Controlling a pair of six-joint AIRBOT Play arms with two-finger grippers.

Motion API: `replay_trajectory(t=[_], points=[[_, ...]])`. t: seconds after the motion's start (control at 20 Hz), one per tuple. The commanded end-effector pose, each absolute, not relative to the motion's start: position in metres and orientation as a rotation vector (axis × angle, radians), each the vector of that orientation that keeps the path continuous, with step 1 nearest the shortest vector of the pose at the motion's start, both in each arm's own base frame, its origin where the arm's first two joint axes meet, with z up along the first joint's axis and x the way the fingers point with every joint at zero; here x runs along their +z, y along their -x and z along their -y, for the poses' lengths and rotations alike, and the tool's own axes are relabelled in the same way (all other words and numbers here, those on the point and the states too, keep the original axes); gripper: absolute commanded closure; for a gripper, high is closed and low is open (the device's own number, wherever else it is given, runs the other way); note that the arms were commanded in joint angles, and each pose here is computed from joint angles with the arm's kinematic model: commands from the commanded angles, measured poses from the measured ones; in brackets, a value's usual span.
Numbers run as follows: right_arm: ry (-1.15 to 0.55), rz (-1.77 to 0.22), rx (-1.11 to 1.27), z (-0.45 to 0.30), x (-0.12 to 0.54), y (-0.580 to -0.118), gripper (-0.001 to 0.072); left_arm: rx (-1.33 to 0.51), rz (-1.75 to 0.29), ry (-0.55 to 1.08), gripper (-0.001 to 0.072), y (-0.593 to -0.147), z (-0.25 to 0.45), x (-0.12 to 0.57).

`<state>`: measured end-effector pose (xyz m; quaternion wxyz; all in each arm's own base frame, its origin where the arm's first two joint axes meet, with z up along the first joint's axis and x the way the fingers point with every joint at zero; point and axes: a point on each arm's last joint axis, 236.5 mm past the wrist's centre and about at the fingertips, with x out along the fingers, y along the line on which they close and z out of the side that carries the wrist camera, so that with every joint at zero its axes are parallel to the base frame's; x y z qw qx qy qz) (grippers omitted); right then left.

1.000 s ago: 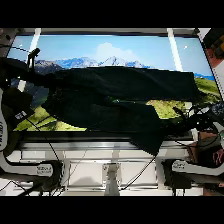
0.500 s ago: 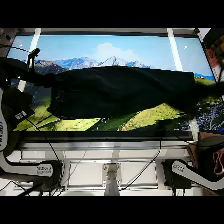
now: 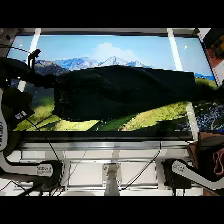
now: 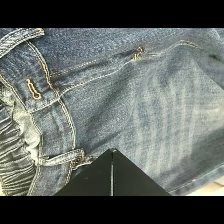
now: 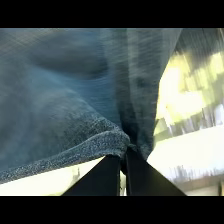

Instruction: Fold the clothes and pants, and hang the long-sleeved shirts on hangers.

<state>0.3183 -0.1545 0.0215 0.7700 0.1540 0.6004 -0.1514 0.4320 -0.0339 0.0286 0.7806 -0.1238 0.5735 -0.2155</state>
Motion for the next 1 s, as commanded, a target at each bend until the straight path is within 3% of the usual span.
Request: replay_trajectory(t=[0.0, 0.1, 0.2, 0.25, 0.35, 0.4, 0.8, 0.95], points=[[-0.494, -1.586, -0.479, 0.149, -0.06, -0.224, 0.0695, -0.466, -1.246, 0.265, 0.0678, -0.43, 0.033, 0.028], [-0.553, -1.682, -0.483, 0.13, -0.1, -0.183, 0.0694, -0.47, -1.253, 0.266, 0.0678, -0.429, 0.034, 0.028], [-0.604, -1.676, -0.53, 0.128, -0.113, -0.174, 0.0684, -0.479, -1.268, 0.268, 0.0678, -0.425, 0.035, 0.027], [-0.628, -1.645, -0.578, 0.134, -0.11, -0.18, 0.0639, -0.469, -1.269, 0.278, 0.0678, -0.425, 0.035, 0.027], [-0.634, -1.552, -0.645, 0.155, -0.09, -0.203, 0.0419, -0.417, -1.226, 0.302, 0.0677, -0.438, 0.028, 0.029], [-0.632, -1.494, -0.666, 0.167, -0.075, -0.219, 0.0391, -0.381, -1.197, 0.322, 0.0677, -0.447, 0.023, 0.03], [-0.536, -1.133, -0.717, 0.236, 0.021, -0.298, 0.0408, -0.207, -1.045, 0.398, 0.068, -0.447, -0.016, 0.054], [-0.573, -1.132, -0.708, 0.241, 0.015, -0.296, 0.058, -0.083, -1.037, 0.529, 0.0679, -0.41, -0.019, 0.032]])
